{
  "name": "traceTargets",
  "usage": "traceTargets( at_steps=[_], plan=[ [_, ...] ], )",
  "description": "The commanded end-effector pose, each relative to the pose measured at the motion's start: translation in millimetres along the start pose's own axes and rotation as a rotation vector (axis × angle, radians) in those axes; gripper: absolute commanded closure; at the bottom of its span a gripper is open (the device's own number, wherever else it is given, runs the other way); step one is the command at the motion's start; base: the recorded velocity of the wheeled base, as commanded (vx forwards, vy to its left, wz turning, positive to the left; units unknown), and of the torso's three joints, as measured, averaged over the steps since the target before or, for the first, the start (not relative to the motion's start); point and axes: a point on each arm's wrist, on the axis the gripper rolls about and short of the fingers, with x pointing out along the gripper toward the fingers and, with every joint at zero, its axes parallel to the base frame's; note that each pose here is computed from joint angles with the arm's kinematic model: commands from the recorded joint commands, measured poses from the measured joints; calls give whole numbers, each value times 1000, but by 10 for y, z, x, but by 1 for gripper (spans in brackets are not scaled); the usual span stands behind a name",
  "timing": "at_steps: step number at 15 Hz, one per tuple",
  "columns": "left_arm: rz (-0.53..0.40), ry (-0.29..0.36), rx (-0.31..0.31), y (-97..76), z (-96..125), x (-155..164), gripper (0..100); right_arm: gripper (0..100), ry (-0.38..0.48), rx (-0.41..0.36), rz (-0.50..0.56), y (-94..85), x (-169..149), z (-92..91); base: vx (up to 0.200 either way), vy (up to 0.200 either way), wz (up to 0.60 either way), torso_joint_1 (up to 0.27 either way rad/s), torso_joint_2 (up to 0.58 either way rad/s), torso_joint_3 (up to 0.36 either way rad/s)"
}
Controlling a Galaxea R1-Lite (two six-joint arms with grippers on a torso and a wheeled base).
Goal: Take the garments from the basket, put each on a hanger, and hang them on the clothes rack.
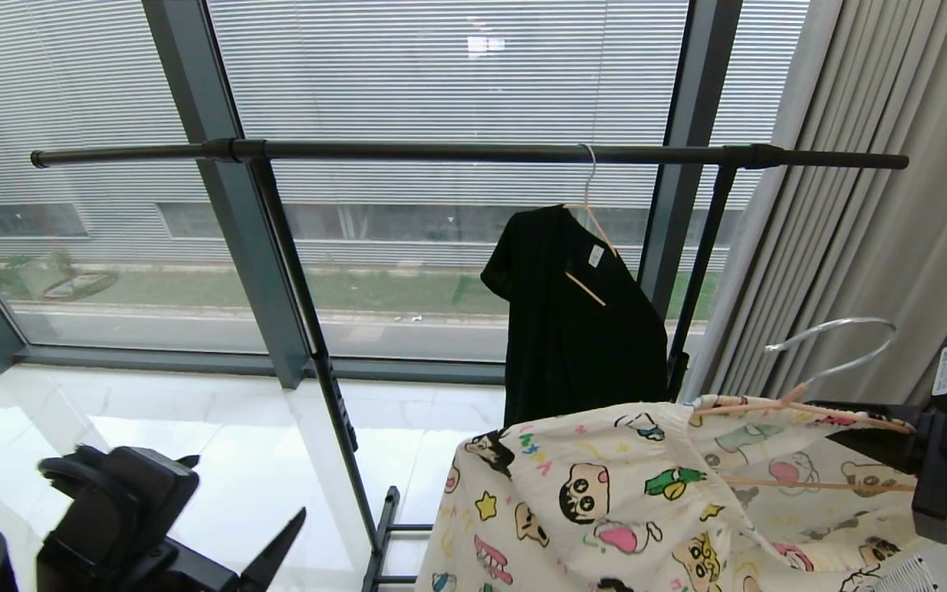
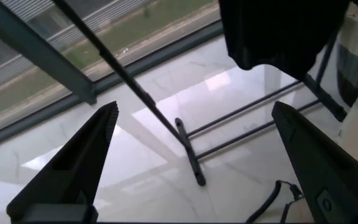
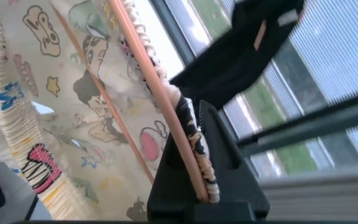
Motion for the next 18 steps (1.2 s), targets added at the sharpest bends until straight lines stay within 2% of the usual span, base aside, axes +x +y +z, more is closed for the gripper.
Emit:
traceTargets(
  at_steps=[1,4,7,13,16,18],
  plan=[
    [202,-48,-90,283,9,-141,0,100,35,28,-46,30,-52,-52,0,0,0,0,0,0],
    [409,-15,-151,517,-51,-201,0,100,131,68,-122,43,-111,-218,0,0,0,0,0,0],
    [516,10,-179,634,-75,-224,0,100,208,117,-153,77,-273,-308,0,0,0,0,0,0],
    [528,0,-183,661,-36,-216,0,100,298,176,-220,189,-550,-381,0,0,0,0,0,0],
    [525,14,-183,649,-64,-210,0,100,433,214,-294,227,-612,-464,0,0,0,0,0,0],
    [542,22,-184,659,-54,-198,0,100,490,247,-359,191,-612,-492,0,0,0,0,0,0]
  ],
)
